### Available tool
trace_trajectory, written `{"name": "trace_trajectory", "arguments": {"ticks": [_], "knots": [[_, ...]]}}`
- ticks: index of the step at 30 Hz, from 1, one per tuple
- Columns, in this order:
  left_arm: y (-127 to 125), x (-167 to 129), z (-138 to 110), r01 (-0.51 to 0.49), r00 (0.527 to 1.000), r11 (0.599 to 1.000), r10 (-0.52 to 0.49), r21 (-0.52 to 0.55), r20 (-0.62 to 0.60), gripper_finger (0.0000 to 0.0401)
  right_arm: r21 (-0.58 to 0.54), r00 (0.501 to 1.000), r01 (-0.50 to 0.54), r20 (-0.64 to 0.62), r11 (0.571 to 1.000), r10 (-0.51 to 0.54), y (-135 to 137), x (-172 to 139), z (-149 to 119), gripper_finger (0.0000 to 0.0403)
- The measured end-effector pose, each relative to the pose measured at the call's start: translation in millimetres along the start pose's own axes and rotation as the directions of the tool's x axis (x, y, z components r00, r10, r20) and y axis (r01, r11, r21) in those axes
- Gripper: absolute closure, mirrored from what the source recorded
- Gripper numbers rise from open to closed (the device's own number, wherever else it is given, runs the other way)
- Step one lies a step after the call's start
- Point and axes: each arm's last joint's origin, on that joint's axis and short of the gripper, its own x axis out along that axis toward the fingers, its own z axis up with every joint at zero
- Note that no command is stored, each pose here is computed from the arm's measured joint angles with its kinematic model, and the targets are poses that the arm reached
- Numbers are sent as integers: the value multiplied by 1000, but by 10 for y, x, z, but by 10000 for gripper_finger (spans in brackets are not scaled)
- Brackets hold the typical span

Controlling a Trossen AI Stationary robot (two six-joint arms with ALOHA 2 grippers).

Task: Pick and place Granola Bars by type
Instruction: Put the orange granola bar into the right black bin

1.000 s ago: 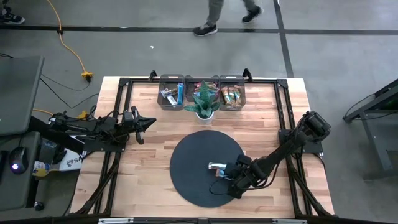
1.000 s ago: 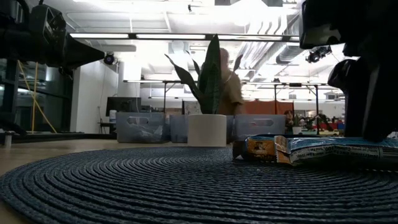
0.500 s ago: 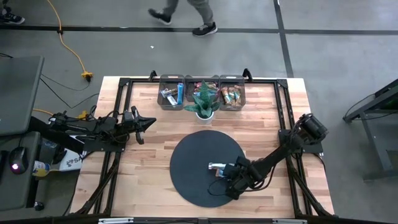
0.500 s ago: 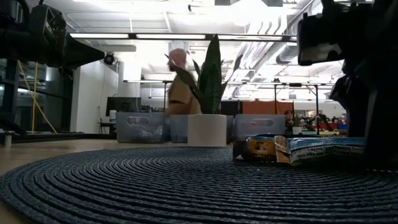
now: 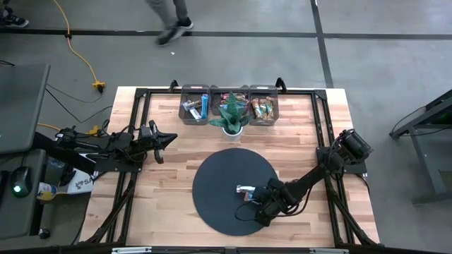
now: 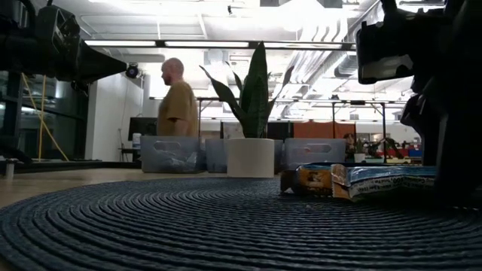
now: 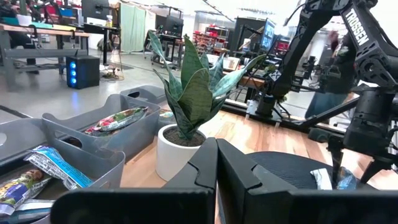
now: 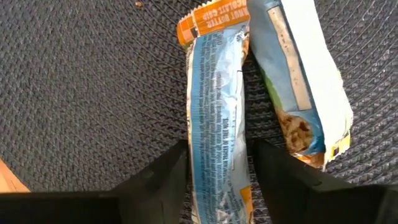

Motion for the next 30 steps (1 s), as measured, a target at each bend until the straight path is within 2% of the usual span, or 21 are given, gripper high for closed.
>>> {"name": "trace_trajectory", "arguments": {"ticks": [16, 25, 30], "knots": [[0, 0, 0, 0, 1000, 1000, 0, 0, 0, 400, 25, 999, -19, -43, 1000, 20, -37, 20, 60, 328], [0, 0, 0, 0, 1000, 1000, 0, 0, 0, 400, 29, 990, -104, -88, 994, 106, 14, 8, 70, 355], [0, 0, 0, 0, 1000, 1000, 0, 0, 0, 400, 41, 986, -144, -81, 989, 147, 6, -108, 116, 365]]}}
